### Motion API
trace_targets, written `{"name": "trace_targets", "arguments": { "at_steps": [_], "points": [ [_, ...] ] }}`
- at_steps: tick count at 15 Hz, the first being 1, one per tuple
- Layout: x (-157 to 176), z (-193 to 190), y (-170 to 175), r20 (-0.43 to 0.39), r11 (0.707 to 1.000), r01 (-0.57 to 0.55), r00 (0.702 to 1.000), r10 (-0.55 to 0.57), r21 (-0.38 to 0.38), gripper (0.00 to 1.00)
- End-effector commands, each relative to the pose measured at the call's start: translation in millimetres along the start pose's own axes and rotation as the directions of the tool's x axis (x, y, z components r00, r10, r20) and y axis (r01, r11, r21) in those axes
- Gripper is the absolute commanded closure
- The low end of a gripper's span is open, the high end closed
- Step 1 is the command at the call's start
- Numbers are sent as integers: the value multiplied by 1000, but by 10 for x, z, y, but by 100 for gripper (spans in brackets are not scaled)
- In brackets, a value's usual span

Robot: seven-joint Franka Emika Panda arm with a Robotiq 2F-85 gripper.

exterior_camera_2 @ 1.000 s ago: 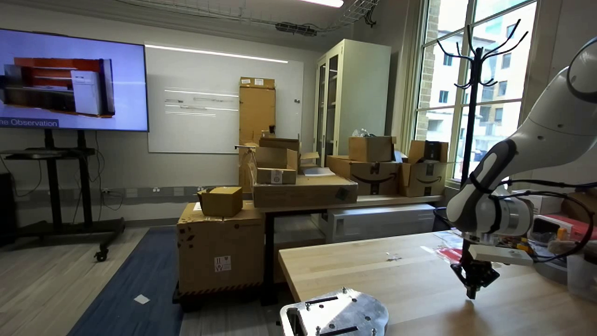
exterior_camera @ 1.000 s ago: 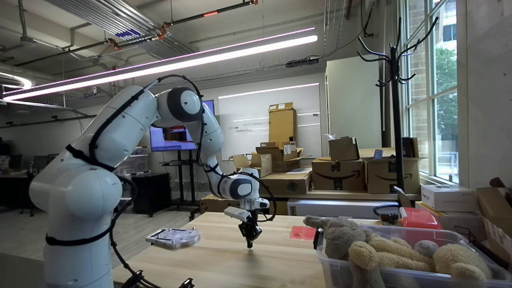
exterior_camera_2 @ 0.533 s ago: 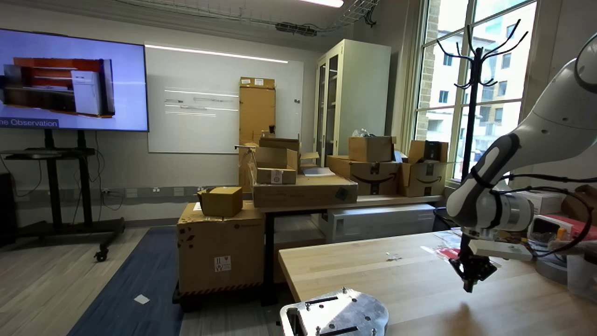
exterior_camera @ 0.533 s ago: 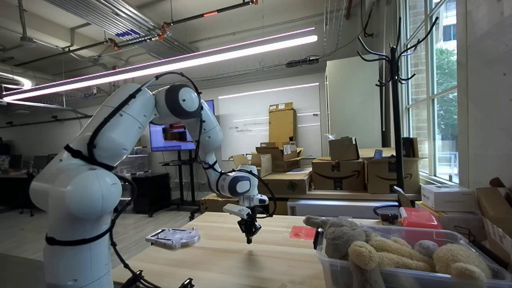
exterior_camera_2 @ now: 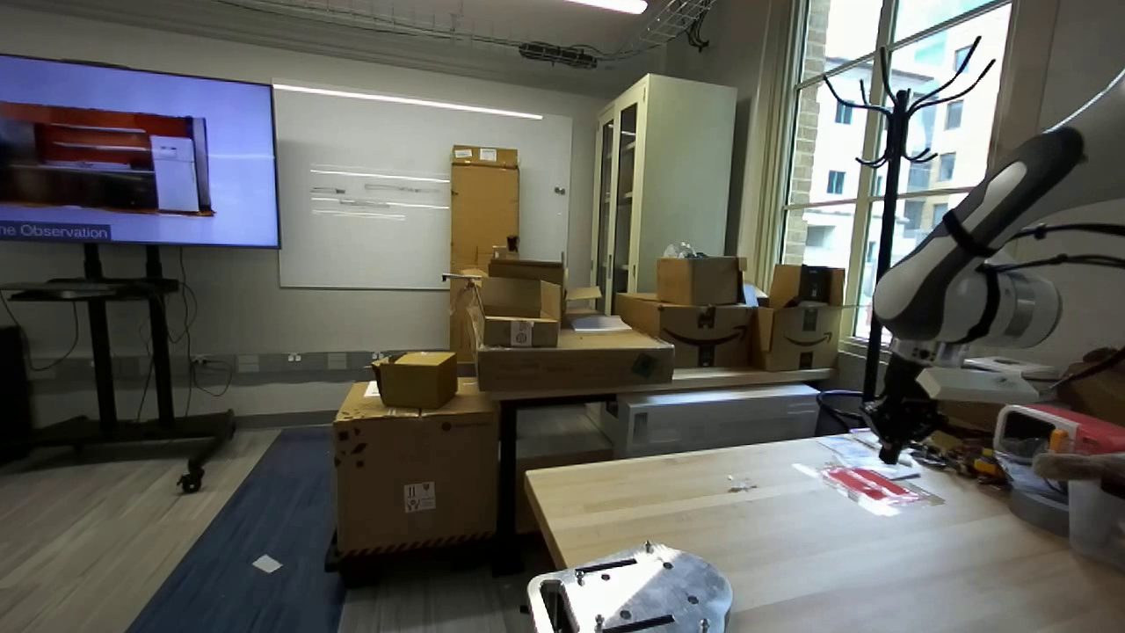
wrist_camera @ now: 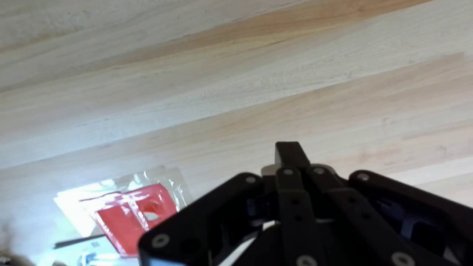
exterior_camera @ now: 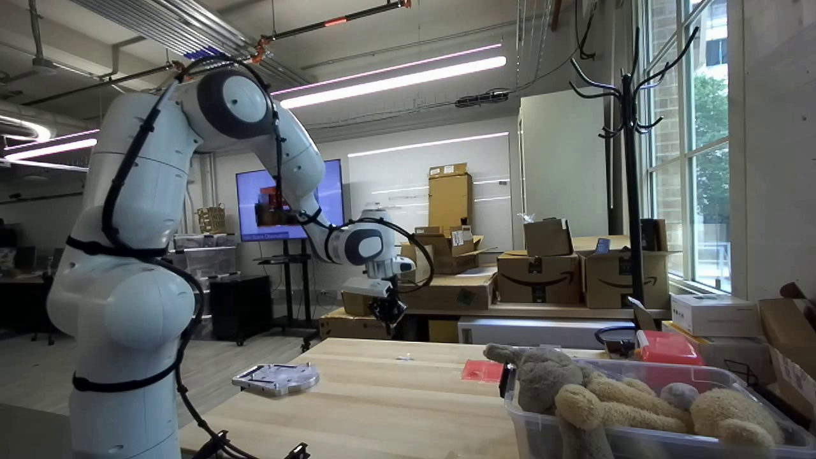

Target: Pick up an object, and then place it on the table

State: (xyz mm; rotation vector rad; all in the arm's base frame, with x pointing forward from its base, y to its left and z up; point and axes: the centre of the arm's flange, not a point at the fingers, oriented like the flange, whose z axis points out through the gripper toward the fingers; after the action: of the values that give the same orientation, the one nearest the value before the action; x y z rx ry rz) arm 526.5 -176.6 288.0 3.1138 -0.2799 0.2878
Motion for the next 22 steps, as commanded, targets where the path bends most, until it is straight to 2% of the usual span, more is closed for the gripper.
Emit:
{"name": "trace_targets", "arguments": {
  "at_steps": [1,5,8,11,15,20,22],
  "points": [
    [-277,-886,-171,-57,994,109,992,-110,-12,100],
    [-449,-1576,-500,-96,970,238,966,-241,-47,100],
    [-586,-1780,-901,-74,924,372,923,-378,-89,100],
    [-695,-1650,-1330,-1,864,495,868,-497,-93,100],
    [-799,-1211,-1727,80,790,612,790,-608,-42,100],
    [-773,-633,-1797,126,744,667,736,-666,36,100],
    [-721,-410,-1768,107,743,665,735,-670,80,100]
  ]
}}
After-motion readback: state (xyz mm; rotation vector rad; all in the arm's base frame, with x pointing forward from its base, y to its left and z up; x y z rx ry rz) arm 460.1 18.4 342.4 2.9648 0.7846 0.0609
